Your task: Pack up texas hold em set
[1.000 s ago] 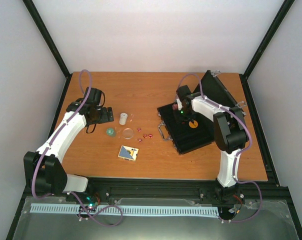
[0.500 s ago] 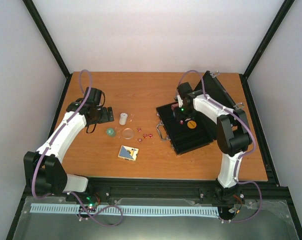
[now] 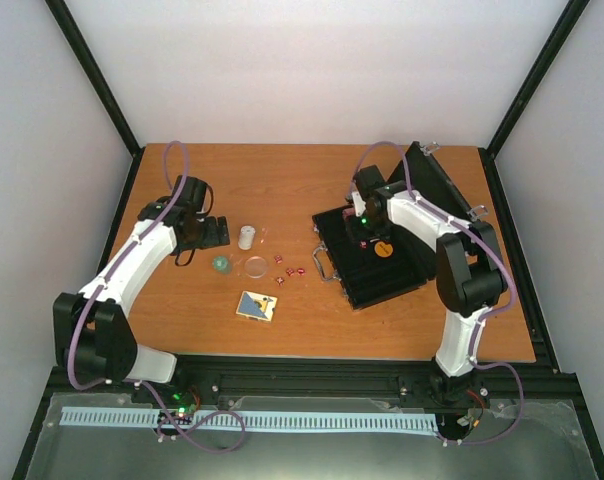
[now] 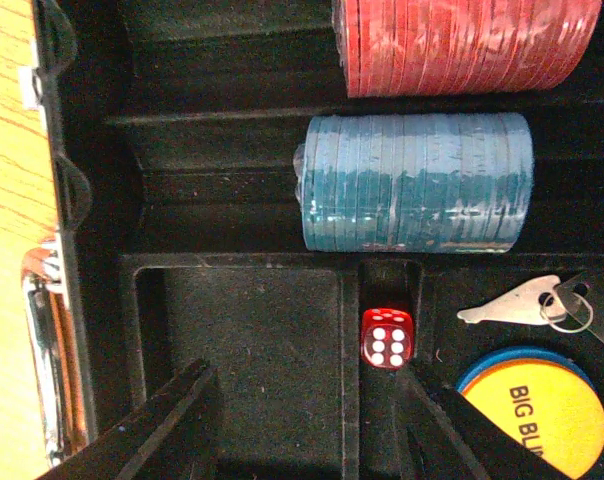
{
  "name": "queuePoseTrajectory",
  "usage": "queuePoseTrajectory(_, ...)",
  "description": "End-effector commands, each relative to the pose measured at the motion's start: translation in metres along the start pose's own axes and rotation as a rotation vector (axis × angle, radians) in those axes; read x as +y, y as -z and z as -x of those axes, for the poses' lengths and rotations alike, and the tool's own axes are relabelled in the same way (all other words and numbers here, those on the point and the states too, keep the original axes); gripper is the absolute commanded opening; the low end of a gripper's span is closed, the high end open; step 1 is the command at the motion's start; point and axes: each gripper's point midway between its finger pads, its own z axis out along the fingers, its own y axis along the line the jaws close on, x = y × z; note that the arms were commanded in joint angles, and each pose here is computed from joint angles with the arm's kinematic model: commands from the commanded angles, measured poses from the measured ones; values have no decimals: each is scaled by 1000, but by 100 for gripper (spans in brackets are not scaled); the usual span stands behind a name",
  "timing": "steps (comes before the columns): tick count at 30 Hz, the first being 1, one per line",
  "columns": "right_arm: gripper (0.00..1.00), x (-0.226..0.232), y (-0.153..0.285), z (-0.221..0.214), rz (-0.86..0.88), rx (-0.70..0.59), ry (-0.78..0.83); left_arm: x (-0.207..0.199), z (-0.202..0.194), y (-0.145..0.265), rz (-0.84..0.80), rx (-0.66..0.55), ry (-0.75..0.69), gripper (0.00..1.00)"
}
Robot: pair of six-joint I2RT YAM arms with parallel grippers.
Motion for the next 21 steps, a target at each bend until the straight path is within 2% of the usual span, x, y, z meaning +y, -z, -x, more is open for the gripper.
queuePoseTrajectory(1, 47, -3, -18, -9, -15, 51, -1, -3, 8, 0, -10, -16, 7, 100)
queuePoseTrajectory(12, 47, -7, -43, -17, -24, 101, -16, -4, 15, 2, 0, -29, -6, 100)
queuePoseTrajectory(21, 48, -1, -5, 3, -39, 12, -3, -4, 16, 6, -13, -42, -3, 100)
